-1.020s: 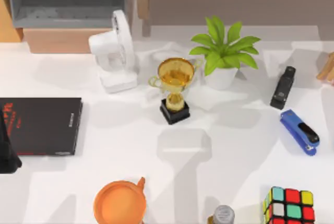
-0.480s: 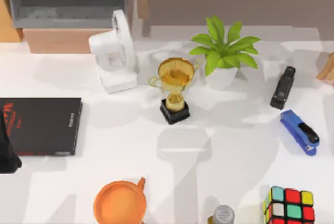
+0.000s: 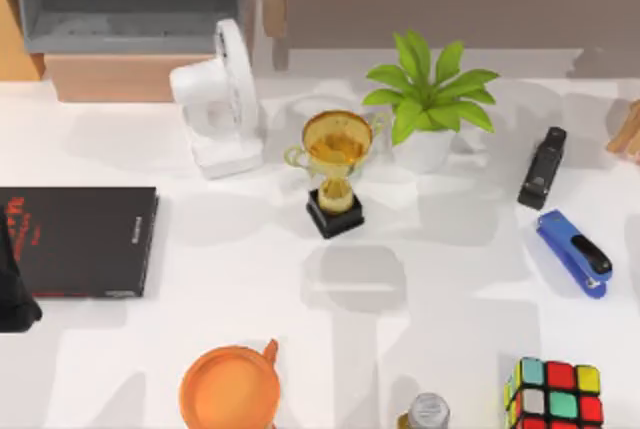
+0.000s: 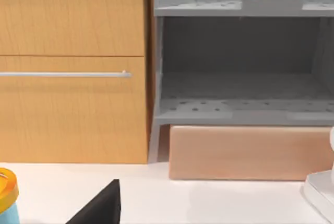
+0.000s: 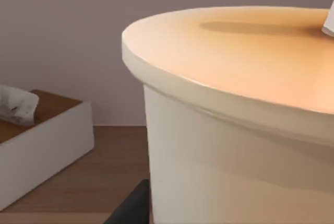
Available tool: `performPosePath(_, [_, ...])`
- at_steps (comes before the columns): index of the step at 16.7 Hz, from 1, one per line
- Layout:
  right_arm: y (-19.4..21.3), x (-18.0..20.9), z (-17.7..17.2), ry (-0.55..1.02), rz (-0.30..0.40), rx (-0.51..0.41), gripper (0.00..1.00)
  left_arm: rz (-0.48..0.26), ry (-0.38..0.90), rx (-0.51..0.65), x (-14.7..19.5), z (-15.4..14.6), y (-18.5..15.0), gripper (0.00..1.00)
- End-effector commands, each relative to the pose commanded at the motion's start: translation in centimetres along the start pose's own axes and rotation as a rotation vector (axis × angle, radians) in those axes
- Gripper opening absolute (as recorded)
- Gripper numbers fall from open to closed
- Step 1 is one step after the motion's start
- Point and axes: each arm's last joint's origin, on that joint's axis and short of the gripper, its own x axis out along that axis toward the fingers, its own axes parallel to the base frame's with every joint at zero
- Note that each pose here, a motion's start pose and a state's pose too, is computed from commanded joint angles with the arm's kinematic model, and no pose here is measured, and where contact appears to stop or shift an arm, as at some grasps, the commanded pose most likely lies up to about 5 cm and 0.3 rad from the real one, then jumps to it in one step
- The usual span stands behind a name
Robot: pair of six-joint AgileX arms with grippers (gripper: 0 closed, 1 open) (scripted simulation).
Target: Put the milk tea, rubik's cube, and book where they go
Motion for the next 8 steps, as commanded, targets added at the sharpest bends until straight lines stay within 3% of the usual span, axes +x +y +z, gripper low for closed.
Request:
performPosePath(4, [-0.3,0.0,0.2,-0.012,-0.003,0.001,0.00,0.000,0.000,0.000,0.0,0.0,0.0,1.00])
performPosePath(8, [-4.6,-0.9,-0.2,-0.070,-0.051,-0.005,0.00,0.000,0.000,0.000,0.0,0.0,0.0,1.00])
